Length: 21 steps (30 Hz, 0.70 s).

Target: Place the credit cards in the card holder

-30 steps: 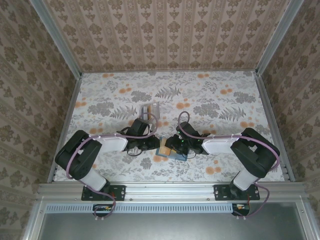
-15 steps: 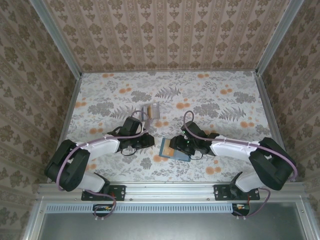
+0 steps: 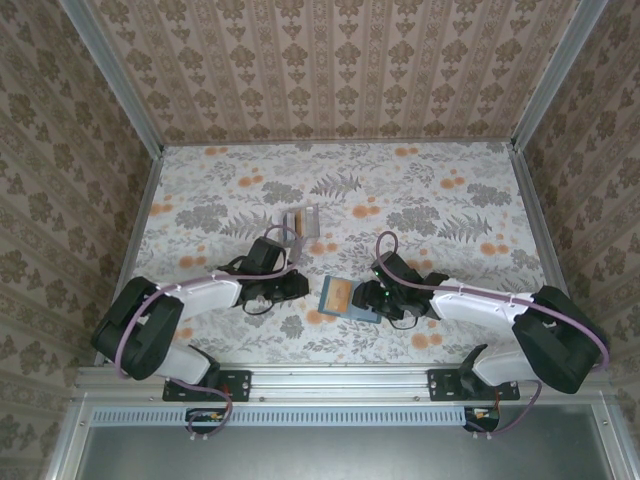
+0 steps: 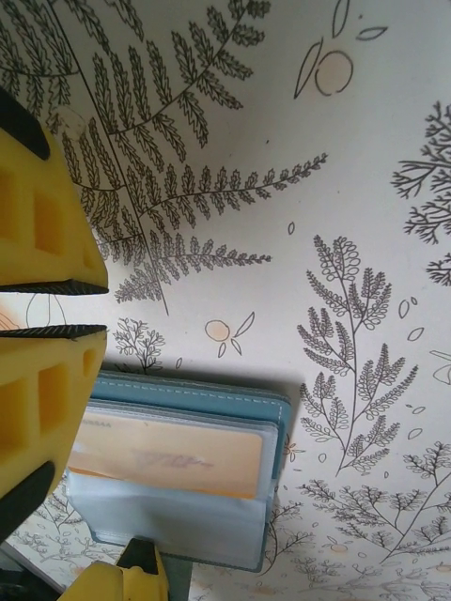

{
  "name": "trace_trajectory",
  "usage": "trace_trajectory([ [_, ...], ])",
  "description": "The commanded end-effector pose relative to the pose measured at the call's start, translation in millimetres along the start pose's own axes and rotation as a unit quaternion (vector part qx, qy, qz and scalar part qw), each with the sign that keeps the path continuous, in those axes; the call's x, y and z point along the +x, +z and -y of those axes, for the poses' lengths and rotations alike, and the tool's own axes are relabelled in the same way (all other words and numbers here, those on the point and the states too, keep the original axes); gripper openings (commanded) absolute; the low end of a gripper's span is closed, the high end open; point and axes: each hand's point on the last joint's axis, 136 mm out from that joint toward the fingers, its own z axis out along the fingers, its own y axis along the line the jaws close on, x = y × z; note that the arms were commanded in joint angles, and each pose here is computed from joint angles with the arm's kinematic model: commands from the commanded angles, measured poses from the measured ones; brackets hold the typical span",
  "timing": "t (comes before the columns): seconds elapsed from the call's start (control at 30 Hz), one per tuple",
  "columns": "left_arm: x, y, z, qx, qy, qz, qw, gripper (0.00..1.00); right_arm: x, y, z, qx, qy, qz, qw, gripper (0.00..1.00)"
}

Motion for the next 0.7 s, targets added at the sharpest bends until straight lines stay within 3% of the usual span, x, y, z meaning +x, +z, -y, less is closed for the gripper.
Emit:
trace_trajectory([
  [0.0,3,5,-3,-0.006,0.012,-0.002,1.000,0.19,2,0,14,0.029,0.010,-0.002,1.000,0.58],
  [0.53,5,16,0,0.000,0.018,-0.020,1.000,0.19,6,3,22,0.051,0.015,-0.011,0.999,0.57],
  [0.67,6,21,6,0.008,0.024,-0.025,0.999,0.19,3,5,10,0.028,0.010,-0.011,1.000,0.55],
])
